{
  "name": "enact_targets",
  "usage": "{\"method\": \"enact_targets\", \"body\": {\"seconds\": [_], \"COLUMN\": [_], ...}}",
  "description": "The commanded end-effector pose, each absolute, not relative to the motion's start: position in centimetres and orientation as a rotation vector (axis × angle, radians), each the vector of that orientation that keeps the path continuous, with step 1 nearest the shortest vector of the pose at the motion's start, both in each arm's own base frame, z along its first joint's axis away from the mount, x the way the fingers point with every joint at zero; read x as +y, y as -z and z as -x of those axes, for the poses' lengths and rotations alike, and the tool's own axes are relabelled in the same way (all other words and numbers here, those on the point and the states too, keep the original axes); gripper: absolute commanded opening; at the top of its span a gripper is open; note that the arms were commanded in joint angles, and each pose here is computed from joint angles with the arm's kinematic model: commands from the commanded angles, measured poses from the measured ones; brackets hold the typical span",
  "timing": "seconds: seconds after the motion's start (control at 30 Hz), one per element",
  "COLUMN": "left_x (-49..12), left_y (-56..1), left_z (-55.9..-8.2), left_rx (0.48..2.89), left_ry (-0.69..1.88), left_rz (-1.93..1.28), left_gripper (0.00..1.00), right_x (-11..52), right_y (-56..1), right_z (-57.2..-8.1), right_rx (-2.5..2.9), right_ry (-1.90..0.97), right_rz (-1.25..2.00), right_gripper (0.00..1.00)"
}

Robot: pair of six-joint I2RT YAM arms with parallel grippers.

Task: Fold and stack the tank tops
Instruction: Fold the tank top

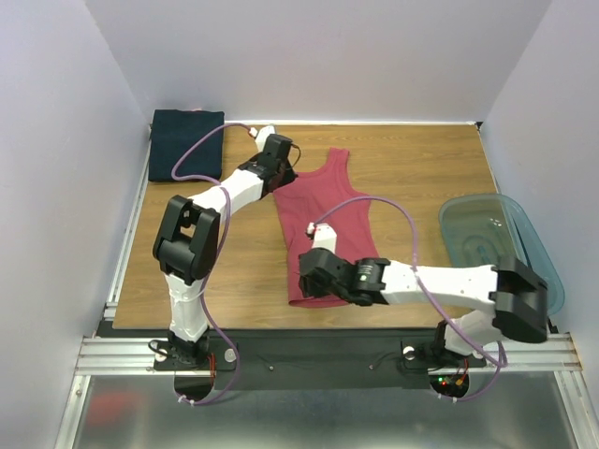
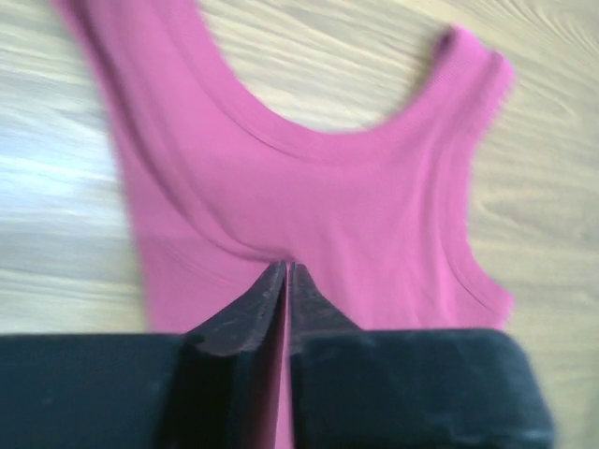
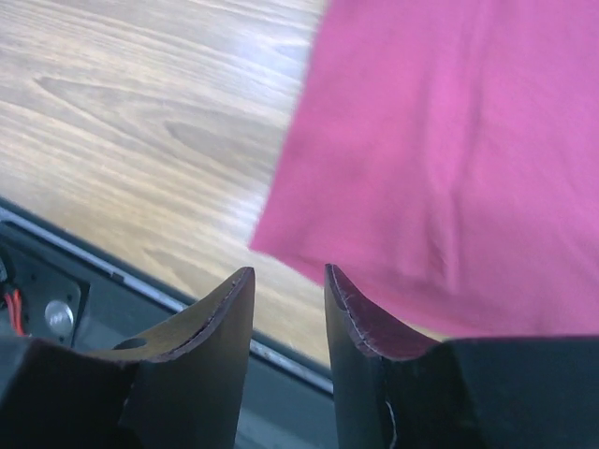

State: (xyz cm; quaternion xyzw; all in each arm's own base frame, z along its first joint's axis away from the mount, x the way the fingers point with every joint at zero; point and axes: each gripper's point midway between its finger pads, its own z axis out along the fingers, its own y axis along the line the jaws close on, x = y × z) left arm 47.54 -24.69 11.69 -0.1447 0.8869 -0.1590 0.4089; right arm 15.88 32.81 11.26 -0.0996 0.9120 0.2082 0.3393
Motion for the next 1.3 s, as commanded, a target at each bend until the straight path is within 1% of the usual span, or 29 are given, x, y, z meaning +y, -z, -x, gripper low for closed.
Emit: {"method": "enact_targets", "body": {"seconds": [0.0,0.13,0.23,0.37,0.43,0.53,0.67,0.87,0.93,0.97,1.0,1.07,1.1,1.13,1.17,1.2,1.23,1.27], "left_x": [-22.5,-22.4,-22.9,-23.0,-22.9,-22.8,-23.1,-23.9,-24.2,-24.6,-24.8,-25.1,-25.2,-25.2,-25.3,-25.5,-25.7,-25.9], "left_y": [-11.3,-8.9,-6.9,-3.7,-3.2,-2.3,-2.2,-2.6,-3.1,-3.5,-4.0,-4.9,-5.5,-6.1,-6.9,-8.2,-9.1,-10.6], "left_z": [-47.4,-47.7,-47.7,-47.6,-47.7,-48.1,-48.7,-49.7,-50.2,-50.5,-50.7,-50.9,-51.1,-51.2,-51.4,-51.6,-51.7,-51.8], "left_rx": [2.24,2.292,2.334,2.398,2.409,2.424,2.425,2.421,2.412,2.407,2.398,2.382,2.369,2.355,2.341,2.317,2.3,2.275], "left_ry": [0.361,0.338,0.339,0.305,0.289,0.265,0.264,0.279,0.288,0.308,0.313,0.334,0.341,0.348,0.361,0.379,0.395,0.417], "left_rz": [0.421,0.391,0.365,0.352,0.354,0.355,0.339,0.289,0.27,0.232,0.218,0.2,0.192,0.184,0.178,0.168,0.164,0.152], "left_gripper": [0.13,0.03,0.0,0.0,0.0,0.0,0.0,0.0,0.0,0.01,0.04,0.07,0.09,0.14,0.16,0.17,0.22,0.24], "right_x": [35.2,35.7,35.1,34.4,34.3,34.6,37.2,41.4,42.6,44.6,44.8,45.1,45.1,44.9,44.8,44.6,44.5,44.3], "right_y": [-11.2,-8.7,-5.9,-3.3,-2.6,-1.9,-2.4,-3.2,-3.8,-5.1,-5.6,-6.5,-7.5,-8.2,-8.9,-10.4,-11.2,-12.0], "right_z": [-17.1,-18.2,-18.2,-17.7,-17.3,-16.2,-14.6,-14.3,-14.3,-14.6,-15.0,-15.5,-15.9,-16.4,-16.6,-16.9,-17.1,-17.4], "right_rx": [2.345,2.357,2.393,2.437,2.459,2.492,2.514,2.517,2.508,2.482,2.469,2.443,2.423,2.4,2.385,2.355,2.337,2.319], "right_ry": [-0.498,-0.378,-0.292,-0.227,-0.223,-0.264,-0.45,-0.6,-0.647,-0.719,-0.725,-0.727,-0.738,-0.734,-0.738,-0.759,-0.767,-0.768], "right_rz": [0.337,0.371,0.391,0.431,0.458,0.512,0.584,0.61,0.595,0.575,0.553,0.526,0.509,0.489,0.479,0.463,0.455,0.444], "right_gripper": [0.41,0.39,0.39,0.37,0.34,0.33,0.33,0.33,0.34,0.37,0.41,0.43,0.45,0.47,0.48,0.51,0.51,0.52]}}
